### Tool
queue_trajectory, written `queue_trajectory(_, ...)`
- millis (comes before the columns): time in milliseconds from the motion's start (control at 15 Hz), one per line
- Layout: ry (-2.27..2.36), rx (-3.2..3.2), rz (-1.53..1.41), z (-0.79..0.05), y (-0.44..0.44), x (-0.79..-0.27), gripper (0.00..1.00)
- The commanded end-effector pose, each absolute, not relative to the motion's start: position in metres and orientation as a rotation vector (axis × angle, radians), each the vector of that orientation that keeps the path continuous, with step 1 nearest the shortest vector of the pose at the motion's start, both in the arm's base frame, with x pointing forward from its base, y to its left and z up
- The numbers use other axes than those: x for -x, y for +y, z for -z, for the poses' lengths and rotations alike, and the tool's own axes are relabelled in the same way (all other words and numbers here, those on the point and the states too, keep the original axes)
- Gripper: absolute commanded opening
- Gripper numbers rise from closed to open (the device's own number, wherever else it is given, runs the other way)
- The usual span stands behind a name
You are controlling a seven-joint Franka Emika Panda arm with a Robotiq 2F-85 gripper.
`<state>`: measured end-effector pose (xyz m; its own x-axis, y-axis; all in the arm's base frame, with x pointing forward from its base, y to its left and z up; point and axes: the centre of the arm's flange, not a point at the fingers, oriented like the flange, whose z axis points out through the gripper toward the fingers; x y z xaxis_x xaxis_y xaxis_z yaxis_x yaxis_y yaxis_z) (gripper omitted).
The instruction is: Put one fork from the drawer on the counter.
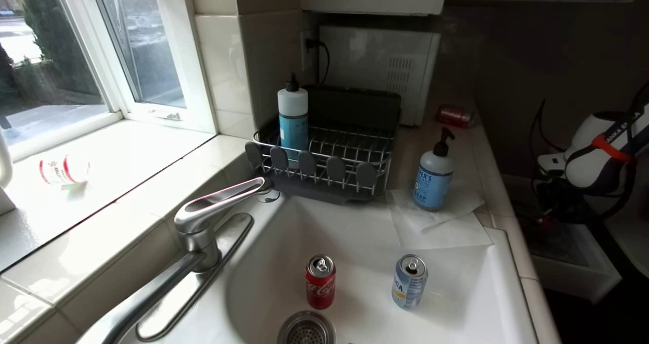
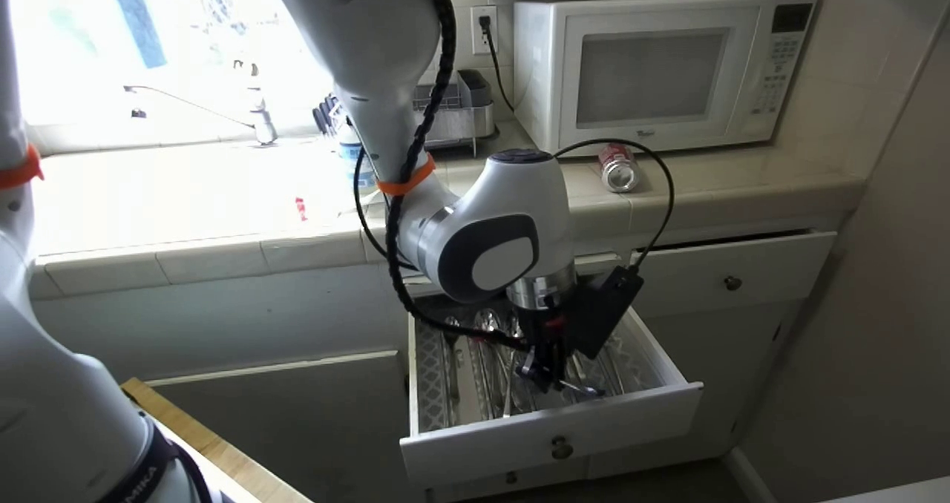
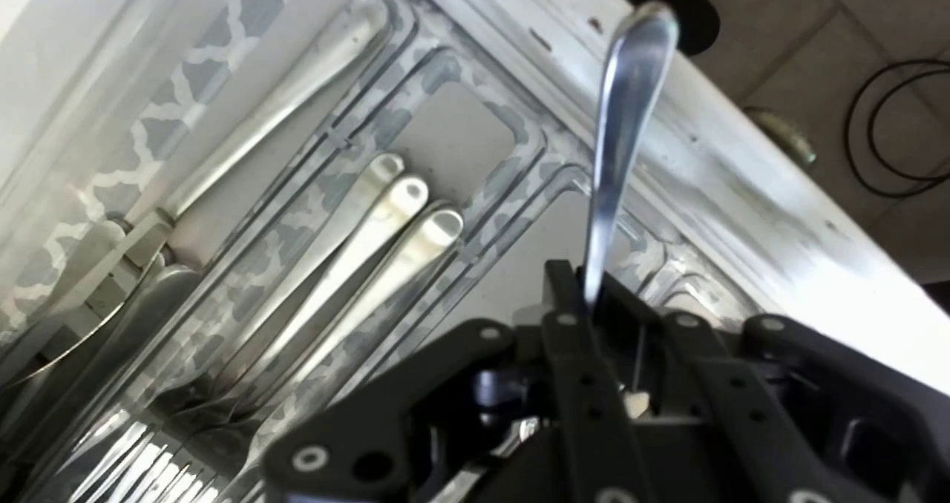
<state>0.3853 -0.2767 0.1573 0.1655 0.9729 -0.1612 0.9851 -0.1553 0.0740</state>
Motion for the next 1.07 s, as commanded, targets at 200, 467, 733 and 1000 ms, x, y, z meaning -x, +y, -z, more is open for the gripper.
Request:
queue_trajectory(200, 1.910, -2.215, 0.191, -0.159, -0.246, -0.382, 0.02)
queue_trajectory(467, 1.839, -2.249, 0.209, -0.168, -0.245, -0.386, 0.02)
queue_trajectory(733, 1.740, -2.303, 0.178, -0.212, -0.236, -0.388, 0.02)
queue_trajectory(1000, 1.669, -2.327, 0.161, -0.273, -0.223, -0.393, 0.02)
